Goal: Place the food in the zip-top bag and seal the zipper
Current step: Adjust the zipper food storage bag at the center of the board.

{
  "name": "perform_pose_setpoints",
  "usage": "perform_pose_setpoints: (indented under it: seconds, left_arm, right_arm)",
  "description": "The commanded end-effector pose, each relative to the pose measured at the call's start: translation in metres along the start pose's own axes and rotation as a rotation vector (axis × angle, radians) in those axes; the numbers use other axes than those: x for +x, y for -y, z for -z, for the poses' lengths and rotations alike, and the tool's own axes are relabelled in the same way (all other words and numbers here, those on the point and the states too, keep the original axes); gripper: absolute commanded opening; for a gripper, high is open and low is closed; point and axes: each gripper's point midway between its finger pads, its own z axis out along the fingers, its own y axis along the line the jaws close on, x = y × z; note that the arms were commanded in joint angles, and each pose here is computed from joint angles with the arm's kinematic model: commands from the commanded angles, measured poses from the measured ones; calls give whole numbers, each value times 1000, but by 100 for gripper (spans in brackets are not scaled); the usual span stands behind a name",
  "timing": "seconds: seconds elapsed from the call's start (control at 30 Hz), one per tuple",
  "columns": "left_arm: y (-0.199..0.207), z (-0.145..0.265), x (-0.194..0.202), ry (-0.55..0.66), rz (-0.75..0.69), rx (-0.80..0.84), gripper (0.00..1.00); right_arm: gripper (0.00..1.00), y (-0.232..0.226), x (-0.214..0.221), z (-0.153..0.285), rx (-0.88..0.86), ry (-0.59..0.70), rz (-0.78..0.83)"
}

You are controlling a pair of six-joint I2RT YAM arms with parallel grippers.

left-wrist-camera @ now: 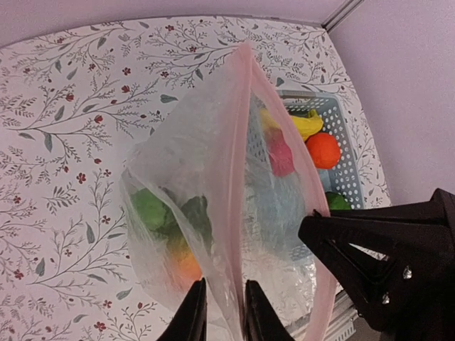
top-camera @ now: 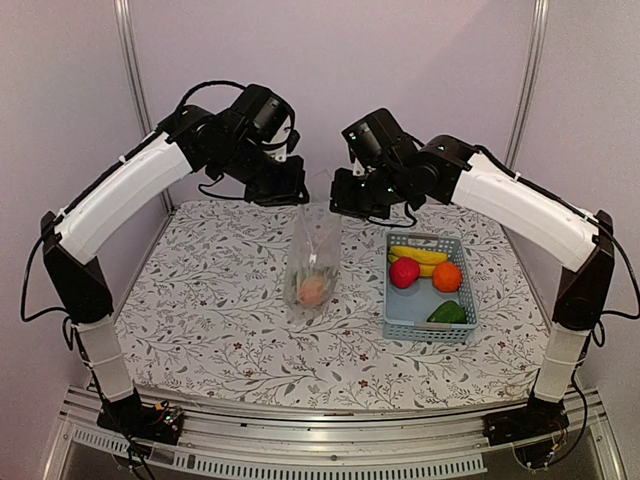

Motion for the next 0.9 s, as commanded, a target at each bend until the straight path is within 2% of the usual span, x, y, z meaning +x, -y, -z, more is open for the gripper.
perform_pose_setpoints:
  seconds: [0.0,0.2,0.33,0.5,0.57,0.73,0.87]
  left_arm:
    - [8,0,4,-15,-5,1,20]
    - [10,-6,13,-45,-15,-10,22]
    - [8,-10,16,-55,-17,-23,15]
    - [8,-8,16,-43,-22,-27,3]
    - [7,-4,14,-27,-23,-28,0]
    - [4,16,0,41,-32,-36,0]
    - [-5,29,-2,54,-44,-52,0]
  right_arm:
    - [0,-1,-21,19,-17,80,-44]
    - [0,-2,-25,26,-42,108,-78]
    - [0,-2,-25,29,-56,115,-86]
    - [1,-2,-17,27,-82,90,-93]
    - [8,-6,-18,31,-112,81,-74]
    - [41,-4,-27,59,-166,92,-49]
    - [54,27,-28,81,-144,107,-68]
